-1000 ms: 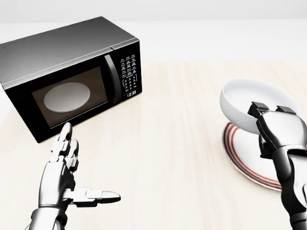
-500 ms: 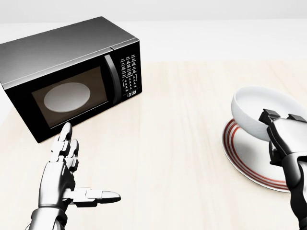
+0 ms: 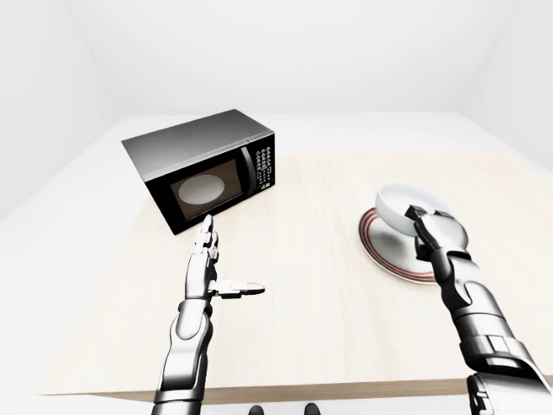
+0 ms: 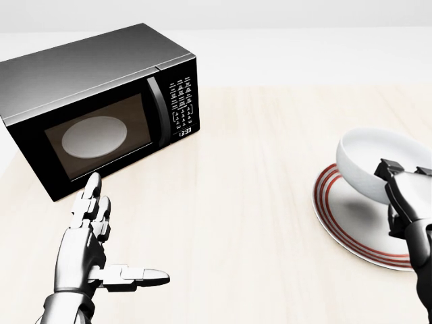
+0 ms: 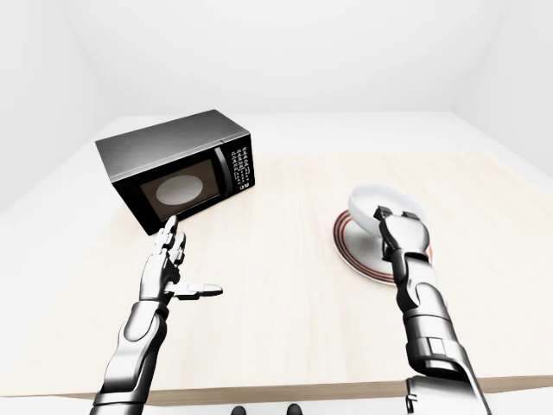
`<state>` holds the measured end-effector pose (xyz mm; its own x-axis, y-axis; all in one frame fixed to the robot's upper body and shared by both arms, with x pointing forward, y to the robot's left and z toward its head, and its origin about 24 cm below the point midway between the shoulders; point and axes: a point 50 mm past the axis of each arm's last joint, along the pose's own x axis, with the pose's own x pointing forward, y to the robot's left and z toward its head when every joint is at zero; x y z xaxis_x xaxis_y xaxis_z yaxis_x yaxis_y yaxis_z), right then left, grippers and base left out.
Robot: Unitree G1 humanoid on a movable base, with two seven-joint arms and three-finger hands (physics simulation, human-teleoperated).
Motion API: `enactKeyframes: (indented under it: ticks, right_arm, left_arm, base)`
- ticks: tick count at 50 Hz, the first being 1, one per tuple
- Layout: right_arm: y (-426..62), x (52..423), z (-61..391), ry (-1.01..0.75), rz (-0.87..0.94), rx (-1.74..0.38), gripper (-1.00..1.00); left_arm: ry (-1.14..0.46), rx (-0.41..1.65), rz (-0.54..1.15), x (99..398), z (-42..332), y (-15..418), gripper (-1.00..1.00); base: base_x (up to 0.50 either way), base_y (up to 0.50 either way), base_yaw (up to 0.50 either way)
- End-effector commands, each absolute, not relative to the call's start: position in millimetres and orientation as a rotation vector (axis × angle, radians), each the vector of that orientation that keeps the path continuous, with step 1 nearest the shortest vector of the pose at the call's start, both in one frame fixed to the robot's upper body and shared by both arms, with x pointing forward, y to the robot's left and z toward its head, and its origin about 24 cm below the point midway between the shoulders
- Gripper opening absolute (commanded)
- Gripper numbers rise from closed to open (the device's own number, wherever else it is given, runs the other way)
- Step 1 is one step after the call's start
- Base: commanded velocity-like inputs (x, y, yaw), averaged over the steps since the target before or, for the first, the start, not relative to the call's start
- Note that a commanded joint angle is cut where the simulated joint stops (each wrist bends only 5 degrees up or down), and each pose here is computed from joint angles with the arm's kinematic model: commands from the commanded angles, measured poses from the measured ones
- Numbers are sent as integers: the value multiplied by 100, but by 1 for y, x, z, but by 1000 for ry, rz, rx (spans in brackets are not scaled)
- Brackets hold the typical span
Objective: Pick up the white bowl and put it on the plate.
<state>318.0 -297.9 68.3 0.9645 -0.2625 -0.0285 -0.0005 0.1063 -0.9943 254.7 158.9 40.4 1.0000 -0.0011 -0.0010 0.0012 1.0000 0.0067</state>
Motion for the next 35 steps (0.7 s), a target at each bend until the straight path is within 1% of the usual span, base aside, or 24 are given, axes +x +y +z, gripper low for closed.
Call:
enactKeyframes:
  ticks: [1, 35]
  right_arm:
    - [-304, 319, 71, 215, -232, -1513, -100]
    - [-308, 319, 59, 252, -223, -1507, -100]
  left_arm:
    - [1, 7, -1, 255, 40, 159, 100]
    - [1, 7, -1, 255, 40, 159, 100]
  base:
    - [0, 0, 0]
    - [0, 0, 0]
